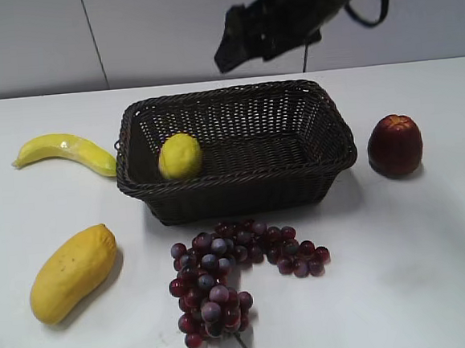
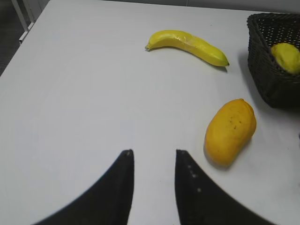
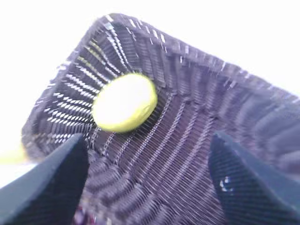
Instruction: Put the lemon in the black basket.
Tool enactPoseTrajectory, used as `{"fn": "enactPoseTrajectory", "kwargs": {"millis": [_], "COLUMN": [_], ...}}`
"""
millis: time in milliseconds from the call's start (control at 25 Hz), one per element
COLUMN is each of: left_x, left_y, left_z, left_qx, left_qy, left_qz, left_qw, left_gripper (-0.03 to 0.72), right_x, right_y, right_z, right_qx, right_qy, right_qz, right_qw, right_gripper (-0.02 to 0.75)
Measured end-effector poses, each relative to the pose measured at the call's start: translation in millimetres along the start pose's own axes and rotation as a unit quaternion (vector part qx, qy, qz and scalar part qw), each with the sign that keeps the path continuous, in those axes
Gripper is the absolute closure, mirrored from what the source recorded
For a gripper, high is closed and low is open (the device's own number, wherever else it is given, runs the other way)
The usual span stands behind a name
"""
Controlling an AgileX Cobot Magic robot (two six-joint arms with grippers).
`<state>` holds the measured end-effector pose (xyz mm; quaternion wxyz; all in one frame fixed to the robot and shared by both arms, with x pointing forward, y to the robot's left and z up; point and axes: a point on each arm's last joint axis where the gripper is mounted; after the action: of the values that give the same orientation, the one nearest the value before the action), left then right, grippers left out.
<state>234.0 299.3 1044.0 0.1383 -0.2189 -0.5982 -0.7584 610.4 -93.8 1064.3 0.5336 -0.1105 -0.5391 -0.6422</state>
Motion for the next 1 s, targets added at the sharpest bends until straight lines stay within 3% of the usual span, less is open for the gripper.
{"fn": "enactPoseTrajectory", "kwargs": {"millis": [160,280,440,600,880,1000], "left_x": [0,0,0,0,0,0], "left_y": [0,0,0,0,0,0], "left_z": [0.0,0.0,0.0,0.0,0.0,0.0], "left_qx": [0.0,0.0,0.0,0.0,0.0,0.0], "left_qy": [0.0,0.0,0.0,0.0,0.0,0.0], "left_qz": [0.0,0.0,0.0,0.0,0.0,0.0], "left_qw": [1.0,1.0,1.0,1.0,1.0,1.0], "left_gripper": [0.45,0.45,0.45,0.45,0.45,0.45], "right_x": [68,113,160,187,199,204], "right_y": [12,3,-9,-44,-155,-197], "right_z": [21,23,21,21,1,-6], "right_qx": [0.033,0.027,0.015,0.0,-0.015,-0.015], "right_qy": [-0.044,-0.117,-0.196,-0.211,-0.225,-0.225], "right_qz": [0.018,0.051,0.018,0.017,0.088,0.089], "right_qw": [0.998,0.991,0.98,0.977,0.97,0.97], "right_gripper": [0.125,0.139,0.144,0.146,0.148,0.147]}}
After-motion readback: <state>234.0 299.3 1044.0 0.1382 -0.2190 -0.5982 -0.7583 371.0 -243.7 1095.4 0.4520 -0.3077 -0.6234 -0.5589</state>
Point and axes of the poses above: a point on each arm's last joint axis where the gripper is mounted, x pointing back along that axis away from the gripper, z along the wrist's bending axis when the last joint is at zero, y = z × x, and after that the axes turned 12 degrees about -x, right-handed
